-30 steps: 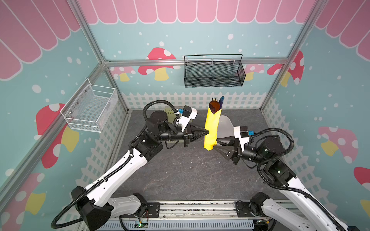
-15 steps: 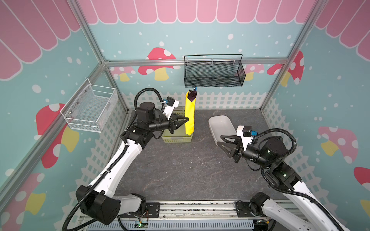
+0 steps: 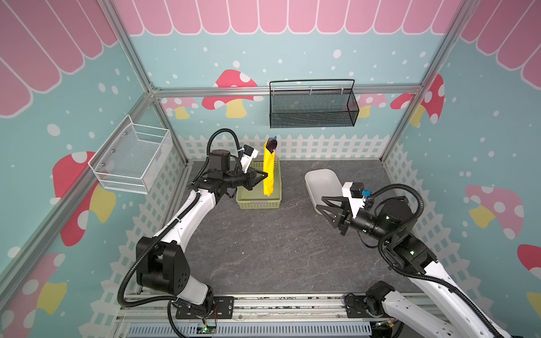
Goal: Place the utensils on the paper napkin and roll it up
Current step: 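Carry the wrapped bundle with the left gripper over the light green basket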
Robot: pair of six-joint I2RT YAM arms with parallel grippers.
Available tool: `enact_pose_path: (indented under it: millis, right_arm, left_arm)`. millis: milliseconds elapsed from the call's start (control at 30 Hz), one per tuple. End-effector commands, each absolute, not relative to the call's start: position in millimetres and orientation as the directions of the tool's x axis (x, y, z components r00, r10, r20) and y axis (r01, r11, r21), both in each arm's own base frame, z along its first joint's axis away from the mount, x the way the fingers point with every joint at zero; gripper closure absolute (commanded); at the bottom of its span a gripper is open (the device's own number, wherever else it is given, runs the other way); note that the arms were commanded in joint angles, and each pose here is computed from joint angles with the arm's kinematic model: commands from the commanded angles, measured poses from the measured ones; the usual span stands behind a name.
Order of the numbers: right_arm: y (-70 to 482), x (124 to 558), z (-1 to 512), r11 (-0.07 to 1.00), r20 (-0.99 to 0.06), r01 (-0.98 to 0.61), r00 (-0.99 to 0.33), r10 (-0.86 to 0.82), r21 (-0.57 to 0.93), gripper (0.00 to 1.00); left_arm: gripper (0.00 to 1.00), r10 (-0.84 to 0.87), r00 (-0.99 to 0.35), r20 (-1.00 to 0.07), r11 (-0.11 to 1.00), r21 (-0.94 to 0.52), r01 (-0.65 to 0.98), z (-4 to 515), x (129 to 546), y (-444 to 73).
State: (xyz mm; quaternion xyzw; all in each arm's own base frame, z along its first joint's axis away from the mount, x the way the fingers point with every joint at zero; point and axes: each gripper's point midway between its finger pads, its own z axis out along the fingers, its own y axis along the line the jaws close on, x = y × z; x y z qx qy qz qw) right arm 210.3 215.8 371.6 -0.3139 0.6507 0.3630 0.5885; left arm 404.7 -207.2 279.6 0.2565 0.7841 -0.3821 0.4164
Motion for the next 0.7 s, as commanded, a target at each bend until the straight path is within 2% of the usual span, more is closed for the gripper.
enact_pose_path:
  millis: [0, 133, 233, 667]
  right_arm:
    - [213, 223, 348, 0.578, -0.991, -0.811, -0.132, -0.026, 0.093, 0.63]
    - [201, 244, 325, 0.672, -0.981, -0.732, -0.191, -0.045, 0.111, 0.63]
    - [196, 250, 317, 0.702, -0.977, -0.703, -0.207, -0.051, 0.112, 0.61]
    - [194, 257, 302, 0.713, -0.968, -0.691, -0.241, -0.068, 0.122, 0.61]
  left_arm:
    - [1.00, 0.102, -0.446, -0.889, 0.578, -0.312, 0.754, 292, 422, -204]
    - [1.00, 0.093, -0.504, -0.859, 0.590, -0.360, 0.722, 267, 441, -200]
    - [1.00, 0.080, -0.540, -0.838, 0.592, -0.396, 0.701, 252, 454, -199]
    - [1.00, 0.059, -0.689, -0.722, 0.605, -0.523, 0.600, 173, 501, -200]
